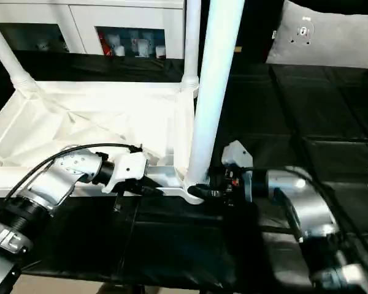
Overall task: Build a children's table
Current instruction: Rotate leg to tighten
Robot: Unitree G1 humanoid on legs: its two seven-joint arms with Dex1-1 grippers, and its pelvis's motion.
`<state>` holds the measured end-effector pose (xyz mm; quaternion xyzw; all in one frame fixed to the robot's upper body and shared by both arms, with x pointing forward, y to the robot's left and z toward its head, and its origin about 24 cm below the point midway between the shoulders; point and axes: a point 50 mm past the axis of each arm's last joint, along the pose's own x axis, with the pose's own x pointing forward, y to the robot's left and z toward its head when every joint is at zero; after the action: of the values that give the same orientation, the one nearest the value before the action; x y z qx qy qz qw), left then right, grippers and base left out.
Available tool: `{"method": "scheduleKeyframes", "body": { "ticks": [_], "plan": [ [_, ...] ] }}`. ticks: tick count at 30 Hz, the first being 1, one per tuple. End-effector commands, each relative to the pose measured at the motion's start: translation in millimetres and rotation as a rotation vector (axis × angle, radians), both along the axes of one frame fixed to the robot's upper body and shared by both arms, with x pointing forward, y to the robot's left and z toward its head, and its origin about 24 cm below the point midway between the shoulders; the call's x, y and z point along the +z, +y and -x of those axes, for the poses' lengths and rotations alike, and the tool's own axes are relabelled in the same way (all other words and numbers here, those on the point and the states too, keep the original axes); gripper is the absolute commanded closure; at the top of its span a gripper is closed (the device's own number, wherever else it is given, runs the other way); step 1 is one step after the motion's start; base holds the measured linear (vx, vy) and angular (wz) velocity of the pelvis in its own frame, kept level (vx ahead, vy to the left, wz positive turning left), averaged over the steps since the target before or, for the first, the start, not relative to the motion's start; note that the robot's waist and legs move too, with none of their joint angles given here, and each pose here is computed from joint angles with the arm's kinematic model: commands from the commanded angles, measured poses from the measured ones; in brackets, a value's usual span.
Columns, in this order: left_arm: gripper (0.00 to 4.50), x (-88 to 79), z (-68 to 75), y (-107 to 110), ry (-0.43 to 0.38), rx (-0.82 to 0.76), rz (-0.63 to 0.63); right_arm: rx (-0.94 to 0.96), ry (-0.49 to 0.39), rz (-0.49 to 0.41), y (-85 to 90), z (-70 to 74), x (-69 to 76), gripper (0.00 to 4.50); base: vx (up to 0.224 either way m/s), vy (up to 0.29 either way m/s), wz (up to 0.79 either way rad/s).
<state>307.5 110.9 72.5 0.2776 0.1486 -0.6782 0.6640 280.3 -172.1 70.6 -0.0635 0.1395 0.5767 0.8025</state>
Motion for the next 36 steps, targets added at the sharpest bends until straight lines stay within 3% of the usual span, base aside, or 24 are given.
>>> {"method": "scheduleKeyframes", "body": {
  "ticks": [1, 5, 6, 8, 10, 16, 20, 21, 23, 25, 31, 36],
  "plan": [
    [4.5, -7.7, 6.3, -11.7, 0.039, 0.021, 0.015, -0.039, 0.081, 0.001, 11.1, 9.9, -20.3, 1.78, 0.0, 0.0, 0.0],
    [4.5, -4.2, 3.2, -23.6, 0.052, 0.176, 0.093, -0.23, 0.075, 0.01, 19.0, 7.8, -35.5, 1.78, 0.0, 0.0, 0.0],
    [4.5, -2.1, 2.1, -38.0, 0.079, 0.3, 0.158, -0.412, 0.089, -0.015, 25.8, 1.9, -43.5, 1.78, 0.0, 0.0, 0.0],
    [4.5, -1.1, 1.3, -45.1, 0.09, 0.349, 0.182, -0.482, 0.102, -0.033, 28.5, -1.5, -45.4, 1.78, 0.0, 0.0, 0.0],
    [4.5, 2.3, -2.3, -72.0, 0.088, 0.479, 0.225, -0.715, 0.132, -0.077, 33.8, -16.7, -49.3, 1.78, 0.0, 0.0, 0.0],
    [4.5, 11.8, -5.9, -97.8, 0.01, 0.58, 0.251, -0.854, 0.13, 0.018, 37.6, -25.7, -57.1, 1.79, -0.009, 0.009, -0.01],
    [4.5, 12.8, -4.5, -97.5, -0.002, 0.571, 0.245, -0.847, 0.115, 0.029, 38.6, -24.2, -58.0, 1.79, 0.0, 0.0, 0.0],
    [4.5, 10.5, -4.9, -91.5, -0.034, 0.567, 0.207, -0.851, 0.097, 0.006, 37.5, -23.0, -56.2, 1.24, 0.0, 0.0, 0.0],
    [4.5, 7.0, -6.8, -83.7, -0.063, 0.579, 0.165, -0.854, 0.079, -0.037, 35.4, -22.3, -52.4, 1.24, 0.0, 0.0, 0.0],
    [4.5, 5.3, -8.8, -78.9, -0.076, 0.591, 0.148, -0.853, 0.066, -0.06, 32.5, -22.1, -49.3, 0.95, 0.0, 0.0, 0.0],
    [4.5, 2.3, -19.6, -54.6, -0.126, 0.571, 0.129, -0.74, -0.079, -0.138, 3.9, -18.6, -24.0, 0.56, 0.0, 0.0, 0.0],
    [4.5, -1.1, -18.3, -40.3, -0.115, 0.444, 0.103, -0.555, -0.145, -0.091, -21.9, -11.6, -6.8, 0.16, 0.0, 0.0, 0.0]
  ]
}}
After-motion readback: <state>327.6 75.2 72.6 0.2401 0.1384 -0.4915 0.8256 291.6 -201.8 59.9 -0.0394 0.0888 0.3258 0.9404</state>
